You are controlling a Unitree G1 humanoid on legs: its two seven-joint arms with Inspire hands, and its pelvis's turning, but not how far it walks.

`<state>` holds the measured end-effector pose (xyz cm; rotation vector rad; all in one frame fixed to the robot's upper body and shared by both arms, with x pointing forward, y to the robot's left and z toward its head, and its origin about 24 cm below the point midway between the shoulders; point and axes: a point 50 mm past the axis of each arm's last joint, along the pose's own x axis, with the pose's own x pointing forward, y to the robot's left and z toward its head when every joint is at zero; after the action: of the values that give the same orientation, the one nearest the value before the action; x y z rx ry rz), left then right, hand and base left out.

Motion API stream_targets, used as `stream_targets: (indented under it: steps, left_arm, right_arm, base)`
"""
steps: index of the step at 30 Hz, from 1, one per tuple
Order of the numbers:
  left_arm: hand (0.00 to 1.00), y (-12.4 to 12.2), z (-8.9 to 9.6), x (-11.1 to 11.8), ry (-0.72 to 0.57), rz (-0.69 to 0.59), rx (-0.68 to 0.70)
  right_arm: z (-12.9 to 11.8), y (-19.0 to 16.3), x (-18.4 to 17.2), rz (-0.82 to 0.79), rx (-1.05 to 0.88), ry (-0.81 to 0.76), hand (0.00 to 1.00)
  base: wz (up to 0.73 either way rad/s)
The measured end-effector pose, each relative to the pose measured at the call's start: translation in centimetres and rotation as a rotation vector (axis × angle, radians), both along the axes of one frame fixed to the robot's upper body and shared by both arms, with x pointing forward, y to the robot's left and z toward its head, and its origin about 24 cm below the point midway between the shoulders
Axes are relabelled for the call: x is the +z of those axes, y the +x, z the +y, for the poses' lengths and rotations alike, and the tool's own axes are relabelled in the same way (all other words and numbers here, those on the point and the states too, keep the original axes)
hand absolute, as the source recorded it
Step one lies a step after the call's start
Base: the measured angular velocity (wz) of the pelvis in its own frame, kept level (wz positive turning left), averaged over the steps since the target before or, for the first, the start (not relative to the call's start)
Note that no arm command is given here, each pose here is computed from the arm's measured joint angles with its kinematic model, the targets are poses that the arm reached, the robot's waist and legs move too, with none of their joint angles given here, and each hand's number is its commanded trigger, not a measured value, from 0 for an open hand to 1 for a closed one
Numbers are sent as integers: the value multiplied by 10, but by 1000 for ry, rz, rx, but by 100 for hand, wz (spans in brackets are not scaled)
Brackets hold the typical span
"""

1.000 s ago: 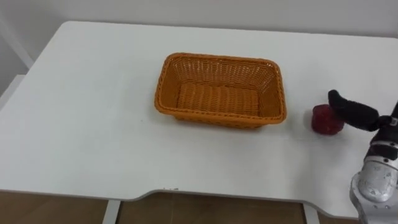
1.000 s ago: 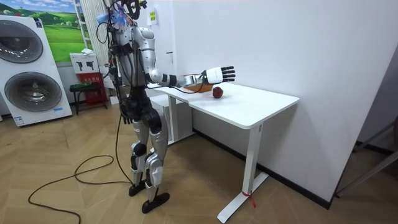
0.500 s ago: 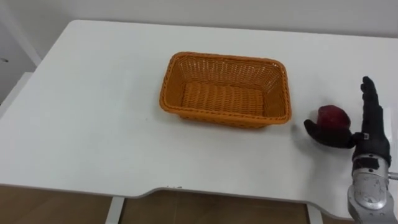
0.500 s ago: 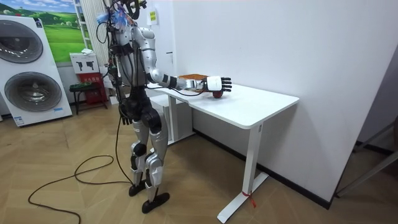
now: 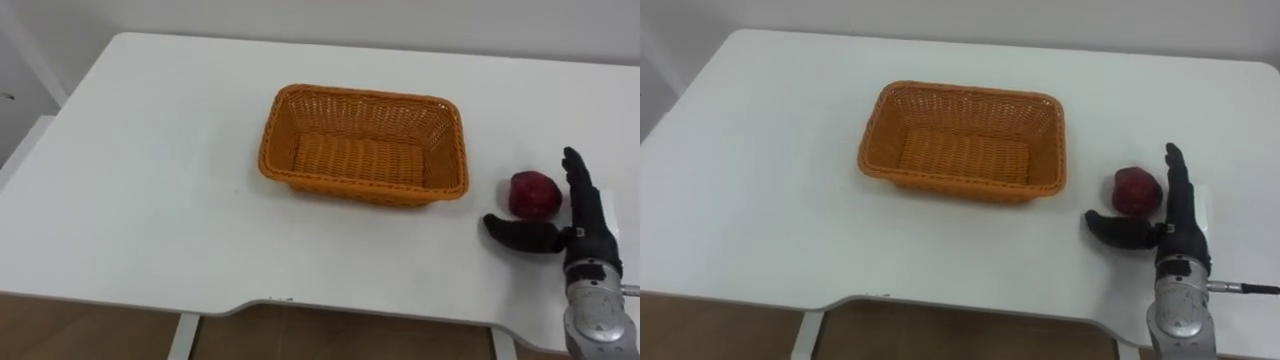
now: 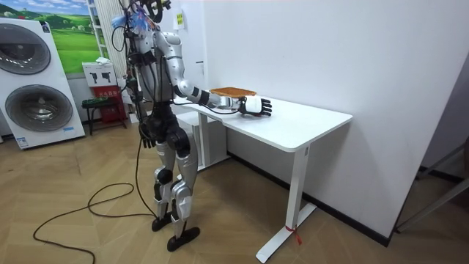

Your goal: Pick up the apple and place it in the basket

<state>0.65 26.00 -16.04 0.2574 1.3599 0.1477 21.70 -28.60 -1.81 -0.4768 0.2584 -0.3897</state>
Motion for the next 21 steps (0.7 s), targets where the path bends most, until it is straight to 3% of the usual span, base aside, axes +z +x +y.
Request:
stream_targets:
  steps: [10, 21]
  left_arm:
    - [0, -8, 11, 3, 24, 37, 19]
    - [0, -8, 12, 3, 33, 36, 19]
  right_arm:
    - [-24, -4, -12, 86, -78, -10, 100]
    - [-25, -3, -13, 91, -82, 5, 100]
  base:
    - [6]
    - [0]
